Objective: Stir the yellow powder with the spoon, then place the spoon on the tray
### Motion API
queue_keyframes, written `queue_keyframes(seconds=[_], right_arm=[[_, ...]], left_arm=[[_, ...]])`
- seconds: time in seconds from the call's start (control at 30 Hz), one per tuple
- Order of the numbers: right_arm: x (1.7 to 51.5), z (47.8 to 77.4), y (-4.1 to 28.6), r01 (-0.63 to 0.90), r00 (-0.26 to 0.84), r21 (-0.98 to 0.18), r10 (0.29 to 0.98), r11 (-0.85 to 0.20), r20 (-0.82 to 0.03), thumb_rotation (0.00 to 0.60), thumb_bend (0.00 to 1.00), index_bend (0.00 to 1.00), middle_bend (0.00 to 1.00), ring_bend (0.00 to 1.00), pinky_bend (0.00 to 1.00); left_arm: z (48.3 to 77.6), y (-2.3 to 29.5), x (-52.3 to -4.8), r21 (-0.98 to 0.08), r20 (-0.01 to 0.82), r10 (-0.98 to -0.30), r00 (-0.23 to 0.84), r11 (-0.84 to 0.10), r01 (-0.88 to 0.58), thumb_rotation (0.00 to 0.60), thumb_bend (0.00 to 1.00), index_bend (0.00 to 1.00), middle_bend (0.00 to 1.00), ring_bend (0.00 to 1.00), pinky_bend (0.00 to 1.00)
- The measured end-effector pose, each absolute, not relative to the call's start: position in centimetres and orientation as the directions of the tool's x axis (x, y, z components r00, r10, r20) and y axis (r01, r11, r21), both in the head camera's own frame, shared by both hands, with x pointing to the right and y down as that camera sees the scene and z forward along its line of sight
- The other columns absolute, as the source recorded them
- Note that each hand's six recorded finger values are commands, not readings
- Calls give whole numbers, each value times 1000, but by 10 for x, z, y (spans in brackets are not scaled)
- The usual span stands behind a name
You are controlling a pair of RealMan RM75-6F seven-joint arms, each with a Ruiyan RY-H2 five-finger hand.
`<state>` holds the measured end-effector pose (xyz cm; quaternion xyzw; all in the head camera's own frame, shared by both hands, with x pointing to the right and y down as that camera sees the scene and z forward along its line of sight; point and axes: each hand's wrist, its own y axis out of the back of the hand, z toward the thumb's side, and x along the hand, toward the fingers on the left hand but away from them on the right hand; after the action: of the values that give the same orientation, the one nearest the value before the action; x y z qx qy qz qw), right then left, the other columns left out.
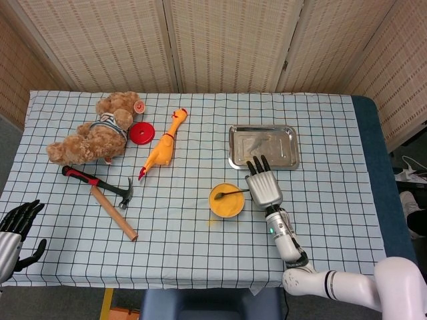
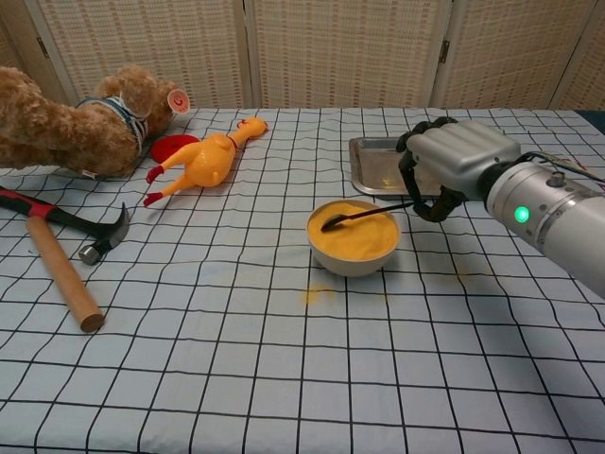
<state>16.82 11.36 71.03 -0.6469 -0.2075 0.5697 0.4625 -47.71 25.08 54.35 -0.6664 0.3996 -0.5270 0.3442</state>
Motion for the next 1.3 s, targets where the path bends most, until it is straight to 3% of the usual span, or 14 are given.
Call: queue_keyframes(seconds=[0.37, 0.83, 1.3], right_arm=[[185, 692, 116, -240, 269, -805, 759, -543, -593, 600, 596, 866, 133, 0, 0], [200, 671, 129, -163, 324, -841, 777, -515, -539, 600, 609, 883, 146, 0, 0], [195, 697, 126, -216, 284, -824, 773, -525, -567, 600, 619, 892, 149, 0, 0]], left_arm=[[545, 252, -475, -878, 433, -892, 133, -451, -164, 600, 460, 0, 0, 0, 94], [545, 253, -473, -878, 432, -891, 136, -451, -160, 600, 460, 0, 0, 0, 94], [545, 252, -476, -875, 439, -889, 129, -455, -163, 600, 462, 0, 0, 0, 95]])
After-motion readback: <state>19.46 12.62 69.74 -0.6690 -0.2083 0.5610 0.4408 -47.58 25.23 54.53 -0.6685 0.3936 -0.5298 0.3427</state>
